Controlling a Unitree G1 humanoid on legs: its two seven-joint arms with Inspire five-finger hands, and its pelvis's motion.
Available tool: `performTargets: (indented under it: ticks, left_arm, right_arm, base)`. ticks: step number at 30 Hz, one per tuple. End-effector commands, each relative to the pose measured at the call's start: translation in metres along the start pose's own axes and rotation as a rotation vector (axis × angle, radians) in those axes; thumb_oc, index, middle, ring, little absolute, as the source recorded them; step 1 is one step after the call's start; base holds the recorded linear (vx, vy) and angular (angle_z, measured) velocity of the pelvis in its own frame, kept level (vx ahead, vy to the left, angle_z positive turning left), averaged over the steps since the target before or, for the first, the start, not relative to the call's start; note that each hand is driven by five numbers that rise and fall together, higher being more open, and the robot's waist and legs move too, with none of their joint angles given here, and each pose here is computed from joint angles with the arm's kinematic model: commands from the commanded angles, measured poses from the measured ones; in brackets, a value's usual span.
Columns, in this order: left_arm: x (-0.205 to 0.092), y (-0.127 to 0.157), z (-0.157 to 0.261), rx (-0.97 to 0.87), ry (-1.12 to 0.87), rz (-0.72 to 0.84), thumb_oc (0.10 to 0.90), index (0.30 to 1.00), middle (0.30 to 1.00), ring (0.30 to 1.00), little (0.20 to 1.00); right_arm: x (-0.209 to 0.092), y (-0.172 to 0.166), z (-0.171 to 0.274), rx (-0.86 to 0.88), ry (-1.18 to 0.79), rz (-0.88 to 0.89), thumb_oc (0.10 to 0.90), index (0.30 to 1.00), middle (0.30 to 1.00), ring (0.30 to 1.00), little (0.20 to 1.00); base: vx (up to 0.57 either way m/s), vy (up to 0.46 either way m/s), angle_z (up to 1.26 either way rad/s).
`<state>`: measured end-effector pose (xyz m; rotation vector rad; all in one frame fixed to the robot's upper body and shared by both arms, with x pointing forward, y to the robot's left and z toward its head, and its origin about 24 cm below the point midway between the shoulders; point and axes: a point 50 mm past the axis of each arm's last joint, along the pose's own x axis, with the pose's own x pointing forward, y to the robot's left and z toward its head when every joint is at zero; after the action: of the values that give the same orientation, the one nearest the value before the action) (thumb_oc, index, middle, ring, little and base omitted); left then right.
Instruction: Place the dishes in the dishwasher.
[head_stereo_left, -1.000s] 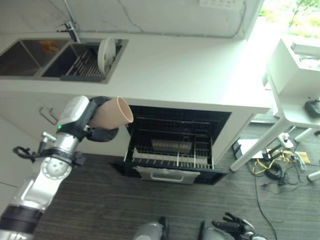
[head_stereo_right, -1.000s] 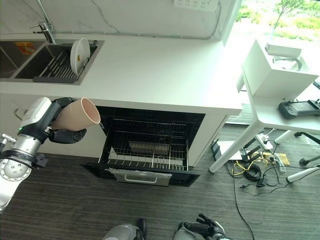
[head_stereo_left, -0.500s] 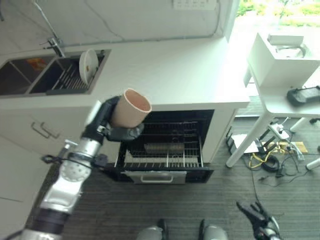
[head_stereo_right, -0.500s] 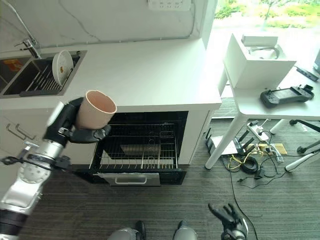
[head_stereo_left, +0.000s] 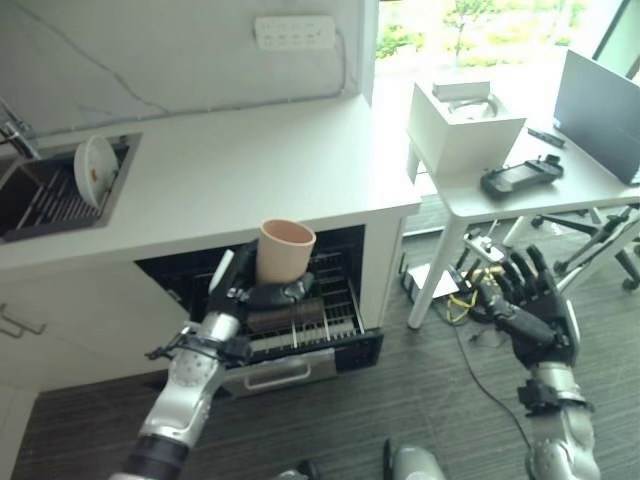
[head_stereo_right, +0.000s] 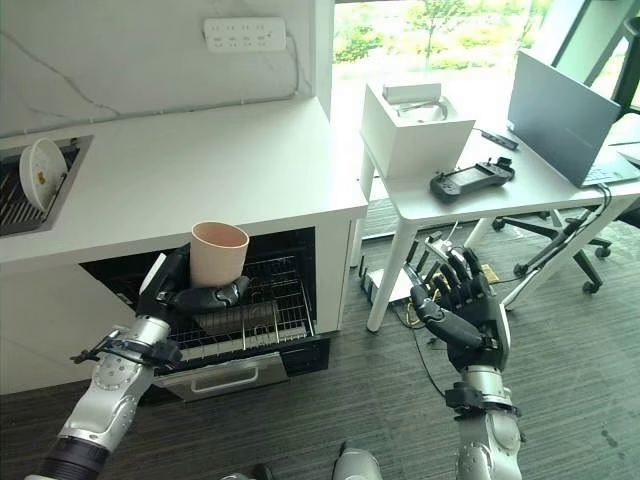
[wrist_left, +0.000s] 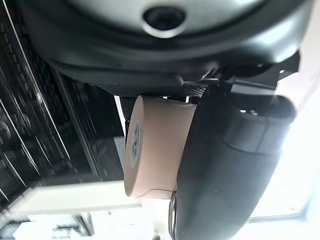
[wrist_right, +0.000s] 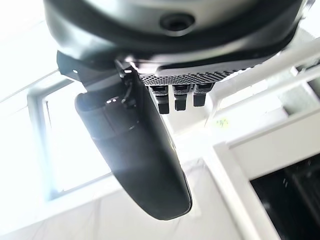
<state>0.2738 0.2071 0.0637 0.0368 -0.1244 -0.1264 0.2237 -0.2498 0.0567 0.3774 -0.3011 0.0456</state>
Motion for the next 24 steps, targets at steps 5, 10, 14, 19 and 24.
performTargets:
  ticks: [5,10,14,19,24]
  left_arm:
    - [0.027,-0.012,0.047,0.089,-0.280,0.013,0.400,0.300,0.300,0.300,0.300]
    - [0.027,-0.029,0.050,0.186,-0.346,0.057,0.400,0.300,0.300,0.300,0.300]
    - [0.023,-0.043,0.068,0.337,-0.535,0.122,0.400,0.300,0.300,0.300,0.300]
    - [0.022,-0.061,0.074,0.350,-0.634,0.139,0.400,0.300,0.300,0.300,0.300]
    - [0.021,-0.068,0.073,0.333,-0.662,0.163,0.400,0.300,0.300,0.300,0.300]
  right_arm:
    - [0.033,0.061,0.038,0.038,-0.164,0.440,0.800,0.900,0.900,0.900,0.900]
    - [0.043,0.099,0.028,0.097,-0.115,0.560,0.800,0.900,0.900,0.900,0.900]
    - [0.050,0.125,0.023,0.164,-0.110,0.613,0.800,0.900,0.900,0.900,0.900]
    - [0.065,0.149,0.017,0.198,-0.093,0.587,0.800,0.900,0.900,0.900,0.900]
    - [0.075,0.164,0.018,0.209,-0.099,0.587,0.800,0.900,0.900,0.900,0.900]
  base:
    - [0.00,-0.002,-0.29]
    - [0.00,-0.009,0.02]
    - [-0.02,-0.052,0.19]
    - [0.00,-0.042,0.28]
    - [0.02,-0.019,0.18]
